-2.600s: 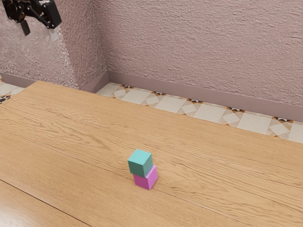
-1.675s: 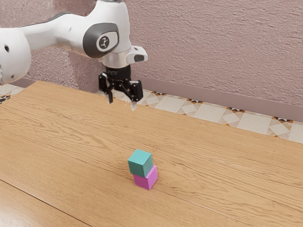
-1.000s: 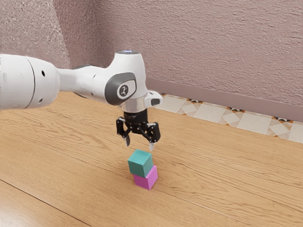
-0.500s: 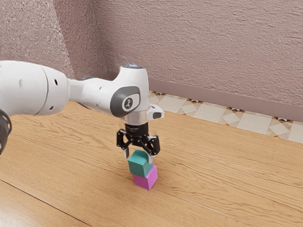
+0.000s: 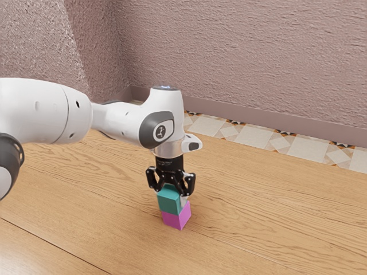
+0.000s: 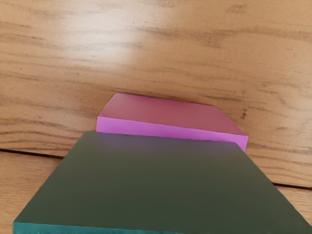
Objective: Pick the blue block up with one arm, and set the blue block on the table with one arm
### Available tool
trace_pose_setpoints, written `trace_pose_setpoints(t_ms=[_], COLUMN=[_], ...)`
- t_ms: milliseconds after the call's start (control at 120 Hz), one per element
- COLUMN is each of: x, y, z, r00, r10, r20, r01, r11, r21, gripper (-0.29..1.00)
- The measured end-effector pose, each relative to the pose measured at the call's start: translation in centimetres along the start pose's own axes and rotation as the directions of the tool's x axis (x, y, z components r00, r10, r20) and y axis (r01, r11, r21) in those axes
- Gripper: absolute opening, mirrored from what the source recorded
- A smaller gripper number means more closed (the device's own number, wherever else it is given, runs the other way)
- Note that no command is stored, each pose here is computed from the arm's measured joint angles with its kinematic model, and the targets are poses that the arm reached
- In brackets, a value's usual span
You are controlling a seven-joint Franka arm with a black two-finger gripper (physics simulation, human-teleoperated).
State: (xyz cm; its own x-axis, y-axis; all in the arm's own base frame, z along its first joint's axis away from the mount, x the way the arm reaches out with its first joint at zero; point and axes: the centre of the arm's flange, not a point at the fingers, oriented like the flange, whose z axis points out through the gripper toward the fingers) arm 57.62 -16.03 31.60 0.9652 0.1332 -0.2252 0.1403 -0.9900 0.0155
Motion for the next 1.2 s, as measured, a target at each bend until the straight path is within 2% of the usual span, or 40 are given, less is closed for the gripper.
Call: trace_pose_setpoints(t_ms=[150,250,492,733,792,1042,1200], x=[0.2,1.0,2.6,3.3,3.3,3.3,3.9], y=[-0.5,-2.7,-9.0,-11.3,-11.3,-11.4,-9.4], z=[-0.7,-1.8,-3.1,-1.0,-0.6,-1.6,-8.0], r00=[1.0,0.999,0.992,0.991,0.991,0.994,0.995], r10=[-0.009,-0.041,-0.12,-0.137,-0.132,-0.105,-0.041], r20=[-0.013,-0.033,-0.051,-0.013,-0.005,-0.017,-0.093], r01=[0.009,0.041,0.12,0.137,0.132,0.105,0.042], r11=[1.0,0.999,0.993,0.99,0.991,0.994,0.999], r21=[0.001,-0.001,0.002,0.028,0.028,0.012,0.01], gripper=[0.36,0.32,0.31,0.32,0.45,0.6,0.65])
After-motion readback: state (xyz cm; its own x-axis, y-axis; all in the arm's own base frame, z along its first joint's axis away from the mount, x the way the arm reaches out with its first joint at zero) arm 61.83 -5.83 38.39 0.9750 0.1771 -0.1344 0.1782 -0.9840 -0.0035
